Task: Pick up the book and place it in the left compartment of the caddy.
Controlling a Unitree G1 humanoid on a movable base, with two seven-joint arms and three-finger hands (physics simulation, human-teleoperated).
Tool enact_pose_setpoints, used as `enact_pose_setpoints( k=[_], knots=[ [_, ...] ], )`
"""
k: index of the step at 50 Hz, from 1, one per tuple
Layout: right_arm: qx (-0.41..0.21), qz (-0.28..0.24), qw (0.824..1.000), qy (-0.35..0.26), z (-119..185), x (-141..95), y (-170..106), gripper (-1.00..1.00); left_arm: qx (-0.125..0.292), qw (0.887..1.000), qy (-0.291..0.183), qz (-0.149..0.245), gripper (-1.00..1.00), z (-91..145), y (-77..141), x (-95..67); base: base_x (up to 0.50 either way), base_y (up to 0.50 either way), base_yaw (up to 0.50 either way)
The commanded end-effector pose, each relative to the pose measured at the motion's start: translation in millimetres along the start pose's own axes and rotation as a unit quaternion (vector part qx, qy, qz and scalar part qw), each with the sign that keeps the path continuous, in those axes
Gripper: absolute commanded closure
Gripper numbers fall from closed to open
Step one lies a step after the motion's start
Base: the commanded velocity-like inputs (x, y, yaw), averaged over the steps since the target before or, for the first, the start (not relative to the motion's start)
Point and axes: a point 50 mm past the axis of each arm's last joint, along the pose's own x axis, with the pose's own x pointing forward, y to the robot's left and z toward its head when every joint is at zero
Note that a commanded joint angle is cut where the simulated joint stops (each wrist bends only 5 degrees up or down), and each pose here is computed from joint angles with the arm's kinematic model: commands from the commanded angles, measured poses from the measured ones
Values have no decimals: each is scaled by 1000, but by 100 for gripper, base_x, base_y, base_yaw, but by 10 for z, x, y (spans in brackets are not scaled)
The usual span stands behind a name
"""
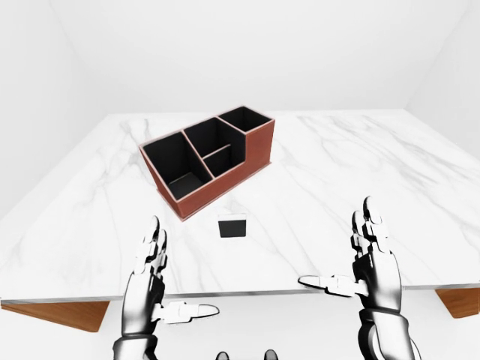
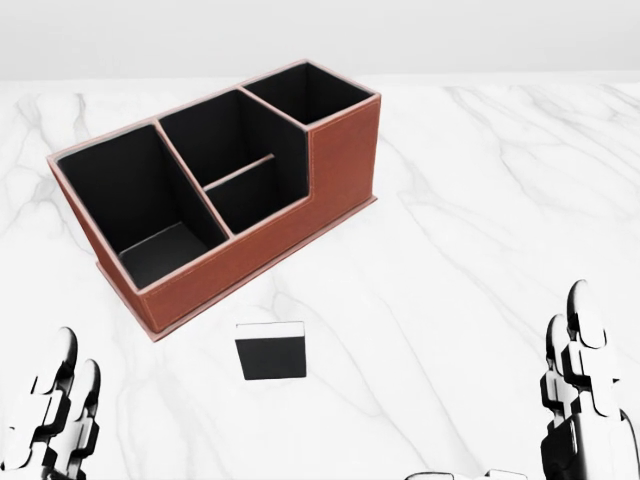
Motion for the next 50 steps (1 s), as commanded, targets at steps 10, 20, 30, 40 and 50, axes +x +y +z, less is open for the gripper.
enact_pose_setpoints(
  k=[10, 20, 30, 40, 50],
  knots=[
    [-1, -1, 1000, -2, 2, -1, 0, -100, 1, 1000, 1, -1, -100, -1, -2, -9, 50, 15, 0],
    [-1, 0, 1000, -2, 1, 8, 2, -100, 9, 1000, 0, -5, -100, -1, -37, 10, 50, 15, 0],
    [-1, 0, 1000, -3, 4, 4, 2, -100, 15, 1000, 2, -6, -100, -12, -53, 15, 50, 15, 0],
    [0, 2, 1000, -4, -4, 11, 0, -100, 18, 1000, 6, -7, -100, -23, -57, 7, 50, 16, 0],
    [3, 8, 1000, -26, 40, -18, 7, -100, 34, 999, 13, -11, -100, -43, -106, -12, 49, 15, 0]
  ],
)
